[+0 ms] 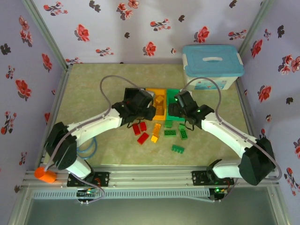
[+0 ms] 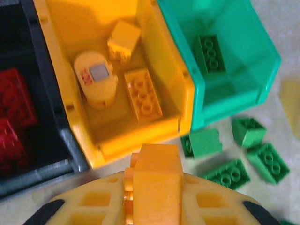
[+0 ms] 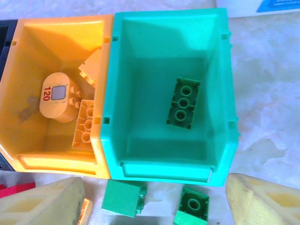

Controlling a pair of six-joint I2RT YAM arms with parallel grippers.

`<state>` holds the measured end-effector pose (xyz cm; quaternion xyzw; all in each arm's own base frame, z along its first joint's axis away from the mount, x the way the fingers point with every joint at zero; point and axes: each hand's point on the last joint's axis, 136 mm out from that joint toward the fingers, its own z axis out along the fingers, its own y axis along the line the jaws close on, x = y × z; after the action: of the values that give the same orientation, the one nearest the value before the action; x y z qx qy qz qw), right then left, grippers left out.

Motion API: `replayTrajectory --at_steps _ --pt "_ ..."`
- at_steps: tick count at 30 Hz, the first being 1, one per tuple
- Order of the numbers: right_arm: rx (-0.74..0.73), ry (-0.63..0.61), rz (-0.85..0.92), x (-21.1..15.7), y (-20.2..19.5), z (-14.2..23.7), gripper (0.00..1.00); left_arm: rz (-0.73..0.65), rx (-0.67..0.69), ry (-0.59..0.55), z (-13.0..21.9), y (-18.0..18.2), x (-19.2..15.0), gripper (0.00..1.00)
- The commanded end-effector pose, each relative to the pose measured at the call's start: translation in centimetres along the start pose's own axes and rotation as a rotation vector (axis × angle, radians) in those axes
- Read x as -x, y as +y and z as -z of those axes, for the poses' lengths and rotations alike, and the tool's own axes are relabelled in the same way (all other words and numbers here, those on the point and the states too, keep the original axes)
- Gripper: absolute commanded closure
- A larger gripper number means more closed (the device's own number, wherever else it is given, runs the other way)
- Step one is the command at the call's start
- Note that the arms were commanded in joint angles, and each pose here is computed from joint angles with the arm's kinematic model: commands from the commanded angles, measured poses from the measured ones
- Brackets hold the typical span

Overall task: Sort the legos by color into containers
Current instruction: Place the lego in the container.

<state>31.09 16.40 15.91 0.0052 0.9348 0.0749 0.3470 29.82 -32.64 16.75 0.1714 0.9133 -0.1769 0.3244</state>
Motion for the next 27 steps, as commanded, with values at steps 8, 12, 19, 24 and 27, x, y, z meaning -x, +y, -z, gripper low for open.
replayTrajectory --at_steps 8,12,19,24,27 --pt "-0.029 -0.009 -0.065 -1.5 -2.5 0.4 0.21 -0.018 0.003 0.061 -5.4 0.5 3.4 0.74" --pt "0.0 0.003 -0.062 -1.8 -2.1 0.2 0.2 -0.046 0.058 0.087 -6.1 1.1 3.8 0.39" --pt "0.095 0.07 -0.036 -2.9 0.0 -0.3 0.2 -0.059 0.06 0.007 -3.0 1.4 5.3 0.31" --pt "0.198 0.126 0.021 -4.5 3.3 -0.5 0.2 -0.045 0.03 -0.061 -0.5 1.7 4.7 0.31" --pt "0.22 0.176 0.084 -6.3 5.4 -0.8 0.19 -0.032 0.02 -0.08 0.5 2.1 3.5 0.32"
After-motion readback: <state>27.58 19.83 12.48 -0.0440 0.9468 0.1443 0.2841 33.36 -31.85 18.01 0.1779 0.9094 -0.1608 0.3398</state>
